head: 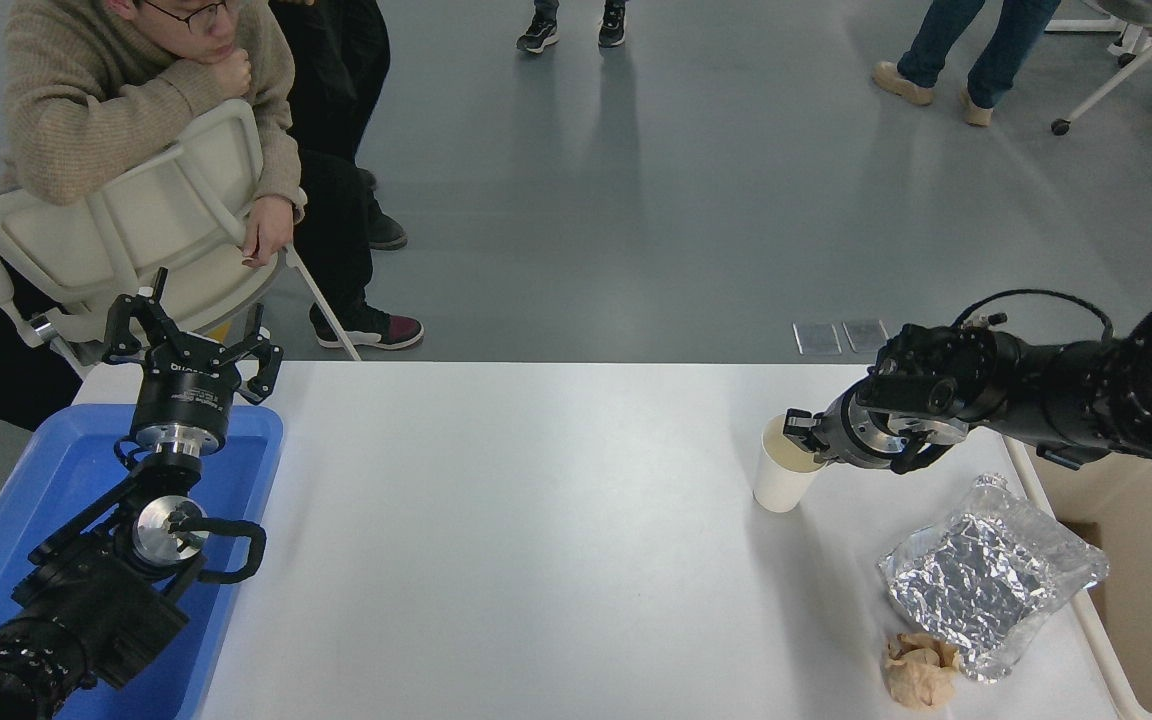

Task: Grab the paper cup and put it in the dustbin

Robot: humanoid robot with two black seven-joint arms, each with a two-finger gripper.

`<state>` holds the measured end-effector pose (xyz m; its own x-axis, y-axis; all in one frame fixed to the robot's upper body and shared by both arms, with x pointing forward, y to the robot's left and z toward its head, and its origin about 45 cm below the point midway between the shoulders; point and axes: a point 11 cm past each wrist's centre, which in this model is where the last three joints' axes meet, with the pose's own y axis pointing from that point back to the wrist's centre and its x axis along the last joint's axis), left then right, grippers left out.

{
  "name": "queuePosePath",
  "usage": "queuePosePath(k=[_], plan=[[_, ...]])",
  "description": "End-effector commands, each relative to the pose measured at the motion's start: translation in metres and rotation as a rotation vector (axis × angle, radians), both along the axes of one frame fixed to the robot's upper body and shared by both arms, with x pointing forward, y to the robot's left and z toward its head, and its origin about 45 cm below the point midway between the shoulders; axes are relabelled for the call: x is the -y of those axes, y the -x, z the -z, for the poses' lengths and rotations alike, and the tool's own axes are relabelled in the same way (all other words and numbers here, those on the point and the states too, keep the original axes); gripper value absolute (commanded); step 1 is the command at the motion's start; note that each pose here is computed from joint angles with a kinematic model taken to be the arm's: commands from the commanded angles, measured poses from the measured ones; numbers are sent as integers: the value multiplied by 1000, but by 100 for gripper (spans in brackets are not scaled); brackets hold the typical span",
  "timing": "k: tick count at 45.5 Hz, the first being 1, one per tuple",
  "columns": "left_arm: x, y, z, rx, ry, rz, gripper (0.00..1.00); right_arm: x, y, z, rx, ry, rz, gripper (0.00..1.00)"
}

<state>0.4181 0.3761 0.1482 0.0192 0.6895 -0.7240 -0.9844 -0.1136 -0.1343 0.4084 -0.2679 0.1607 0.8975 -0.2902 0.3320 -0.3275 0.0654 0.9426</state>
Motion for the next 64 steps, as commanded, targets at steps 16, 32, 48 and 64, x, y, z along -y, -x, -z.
queuePosePath(k=[16, 32, 48, 64], plan=[[0, 0, 0, -1, -1, 1, 99, 2, 11, -207, -114, -168, -114, 0], [0, 0, 0, -1, -1, 1, 99, 5, 12, -285, 44, -159, -87, 0], [0, 0, 0, -2, -1, 0, 99, 20, 14, -295, 63, -115, -54, 0], [0, 0, 0, -2, -1, 0, 99, 113, 35, -266, 12, -101, 153, 0]])
